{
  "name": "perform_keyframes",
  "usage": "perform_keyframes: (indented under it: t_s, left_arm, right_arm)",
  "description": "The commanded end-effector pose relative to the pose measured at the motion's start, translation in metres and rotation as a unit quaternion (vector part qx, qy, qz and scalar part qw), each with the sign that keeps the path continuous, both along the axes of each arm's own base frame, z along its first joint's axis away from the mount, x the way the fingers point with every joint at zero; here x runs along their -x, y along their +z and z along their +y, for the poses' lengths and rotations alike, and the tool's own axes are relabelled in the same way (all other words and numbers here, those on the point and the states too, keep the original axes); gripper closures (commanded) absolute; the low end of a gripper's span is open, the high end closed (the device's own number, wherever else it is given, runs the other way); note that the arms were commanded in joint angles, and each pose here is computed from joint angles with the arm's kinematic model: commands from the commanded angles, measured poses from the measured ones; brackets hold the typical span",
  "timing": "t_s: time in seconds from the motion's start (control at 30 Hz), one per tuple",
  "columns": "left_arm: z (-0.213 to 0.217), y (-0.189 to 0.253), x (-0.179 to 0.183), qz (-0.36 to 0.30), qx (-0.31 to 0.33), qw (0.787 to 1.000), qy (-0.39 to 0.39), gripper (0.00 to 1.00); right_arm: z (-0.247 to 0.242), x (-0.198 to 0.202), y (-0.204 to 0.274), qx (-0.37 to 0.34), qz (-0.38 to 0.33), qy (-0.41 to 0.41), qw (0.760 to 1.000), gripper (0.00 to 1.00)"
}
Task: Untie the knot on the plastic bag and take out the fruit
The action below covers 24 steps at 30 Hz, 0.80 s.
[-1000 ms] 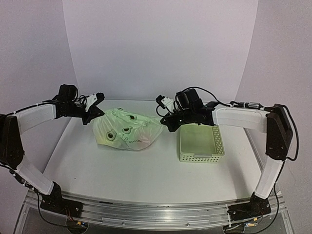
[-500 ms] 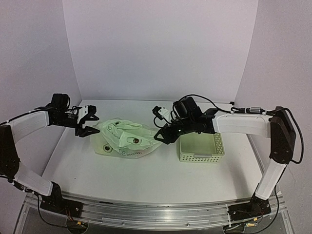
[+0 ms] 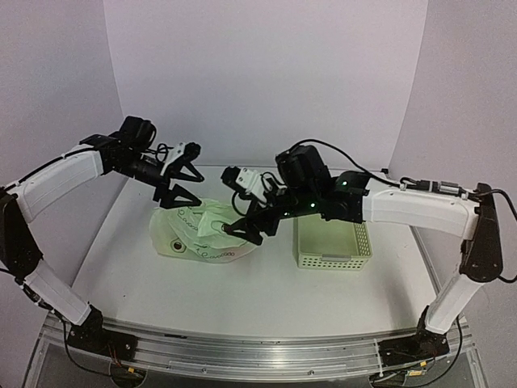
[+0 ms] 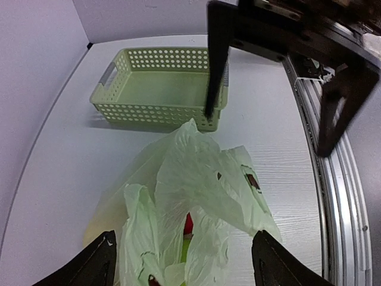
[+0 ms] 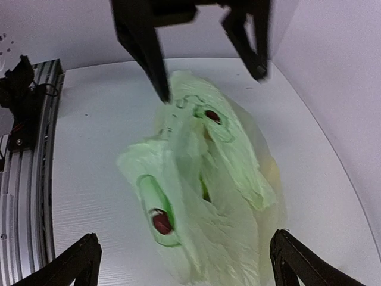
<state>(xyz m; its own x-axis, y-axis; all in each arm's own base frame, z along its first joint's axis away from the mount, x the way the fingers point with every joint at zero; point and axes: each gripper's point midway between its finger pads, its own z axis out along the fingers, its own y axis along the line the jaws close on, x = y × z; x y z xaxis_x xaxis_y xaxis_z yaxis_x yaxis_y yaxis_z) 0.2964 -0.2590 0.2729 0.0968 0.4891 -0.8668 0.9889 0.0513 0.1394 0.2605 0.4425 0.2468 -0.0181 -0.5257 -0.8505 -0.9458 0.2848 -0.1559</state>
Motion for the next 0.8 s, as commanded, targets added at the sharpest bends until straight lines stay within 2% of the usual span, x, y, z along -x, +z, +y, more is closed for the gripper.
perform_keyframes:
  t_s: [0.0, 0.13, 0.3, 0.37, 0.4, 0.47, 0.53, 0.57, 0.63, 0.77]
  left_arm:
    - [-0.013, -0.022, -0.049, 0.043, -0.043, 0.991, 0.122, 0.21]
    - [-0.014, -0.057, -0.082, 0.054, -0.092, 0.980, 0.165, 0.22]
    - [-0.024, -0.087, -0.064, 0.059, -0.132, 0.983, 0.117, 0.23]
    - [-0.024, -0.095, -0.057, 0.057, -0.147, 0.982, 0.108, 0.24]
    - [-0.022, -0.100, -0.057, 0.058, -0.155, 0.980, 0.110, 0.27]
    - [-0.017, -0.104, -0.059, 0.052, -0.168, 0.977, 0.120, 0.45]
    - [-0.013, -0.102, -0.063, 0.044, -0.175, 0.975, 0.130, 0.73]
    - [-0.012, -0.095, -0.065, 0.034, -0.172, 0.975, 0.137, 0.89]
    - [-0.008, -0.077, -0.076, 0.005, -0.154, 0.974, 0.165, 1.00]
    - [0.015, -0.004, -0.129, -0.077, -0.056, 0.957, 0.274, 1.00]
  right_arm:
    - [0.033, 0.015, -0.036, 0.046, -0.021, 0.059, 0.997, 0.03]
    - [0.049, -0.016, -0.044, 0.060, -0.050, 0.011, 0.997, 0.02]
    - [0.060, -0.046, -0.047, 0.064, -0.066, -0.050, 0.994, 0.06]
    - [0.057, -0.056, -0.048, 0.066, -0.069, -0.082, 0.992, 0.27]
    - [0.056, -0.060, -0.048, 0.067, -0.069, -0.094, 0.991, 0.43]
    - [0.051, -0.062, -0.044, 0.063, -0.069, -0.111, 0.989, 0.65]
    - [0.047, -0.058, -0.039, 0.058, -0.065, -0.111, 0.990, 0.81]
    - [0.043, -0.057, -0.033, 0.053, -0.064, -0.113, 0.990, 0.95]
    - [0.032, -0.058, -0.023, 0.042, -0.057, -0.132, 0.989, 1.00]
    - [-0.006, -0.102, 0.013, -0.047, 0.015, -0.233, 0.971, 1.00]
